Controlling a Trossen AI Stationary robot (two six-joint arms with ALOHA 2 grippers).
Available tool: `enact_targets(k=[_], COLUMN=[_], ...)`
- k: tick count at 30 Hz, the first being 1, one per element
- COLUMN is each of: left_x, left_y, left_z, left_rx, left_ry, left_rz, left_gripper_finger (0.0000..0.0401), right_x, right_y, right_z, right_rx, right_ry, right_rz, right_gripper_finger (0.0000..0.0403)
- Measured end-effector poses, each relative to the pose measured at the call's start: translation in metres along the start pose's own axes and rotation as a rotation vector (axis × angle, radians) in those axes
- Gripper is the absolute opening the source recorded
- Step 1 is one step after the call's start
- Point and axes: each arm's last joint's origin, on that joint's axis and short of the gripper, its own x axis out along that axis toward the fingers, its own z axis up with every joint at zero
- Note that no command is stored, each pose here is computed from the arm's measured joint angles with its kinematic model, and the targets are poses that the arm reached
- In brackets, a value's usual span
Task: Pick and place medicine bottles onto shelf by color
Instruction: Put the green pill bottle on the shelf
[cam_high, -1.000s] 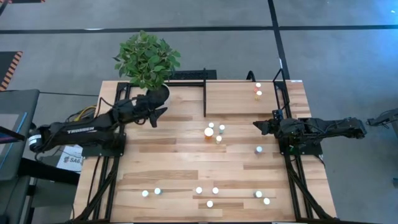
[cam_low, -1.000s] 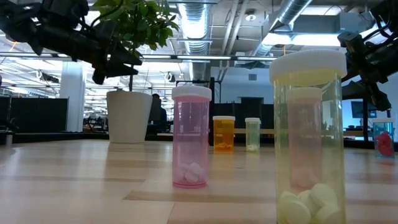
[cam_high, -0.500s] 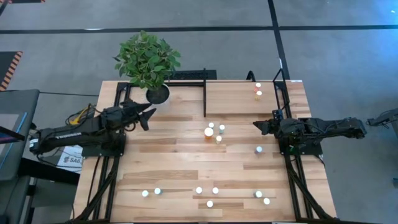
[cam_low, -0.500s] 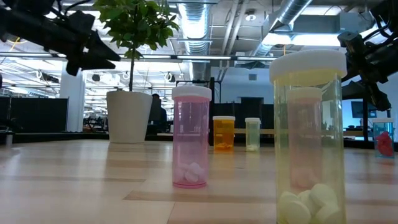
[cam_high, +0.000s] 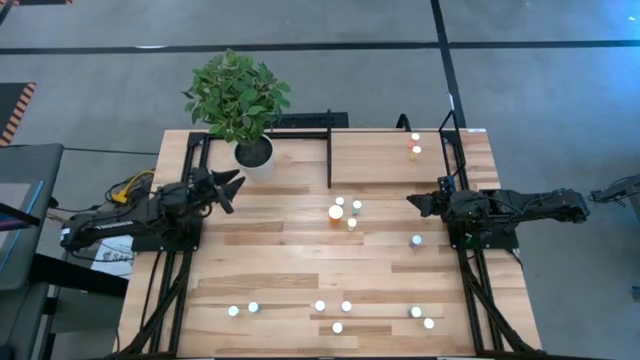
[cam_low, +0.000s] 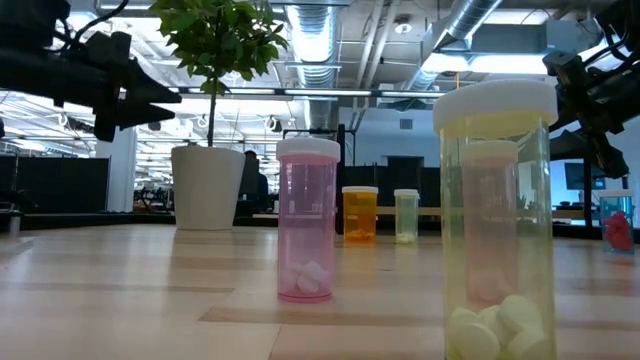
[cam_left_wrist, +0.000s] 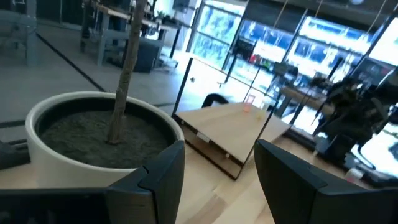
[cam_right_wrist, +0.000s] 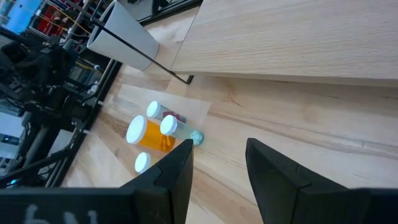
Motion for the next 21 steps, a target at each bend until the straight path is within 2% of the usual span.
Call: enact_targets(k=[5, 17, 21], left_x=[-0.0029, -0.0046, -0.0046], left_y=[0.0029, 0.0014, 0.0015], left_z=[-0.0039, -0.0029, -0.0029], left_rx=[-0.019, 0.120, 0.123], left_ry=[-0.040, -0.041, -0.041], left_rz=[-0.017, -0.080, -0.079], left_gripper_finger=[0.0181, 0.0181, 0.0181], right_x=[0.0000, 0.0000, 0.0000], right_y=[0.0000, 0.0000, 0.0000], right_z=[0.0000, 0.0000, 0.0000], right_rx=[0.000, 0.000, 0.000], right_ry=[0.000, 0.000, 0.000], right_rz=[0.000, 0.000, 0.000], right_gripper_finger=[0.0170, 0.0170, 0.0170])
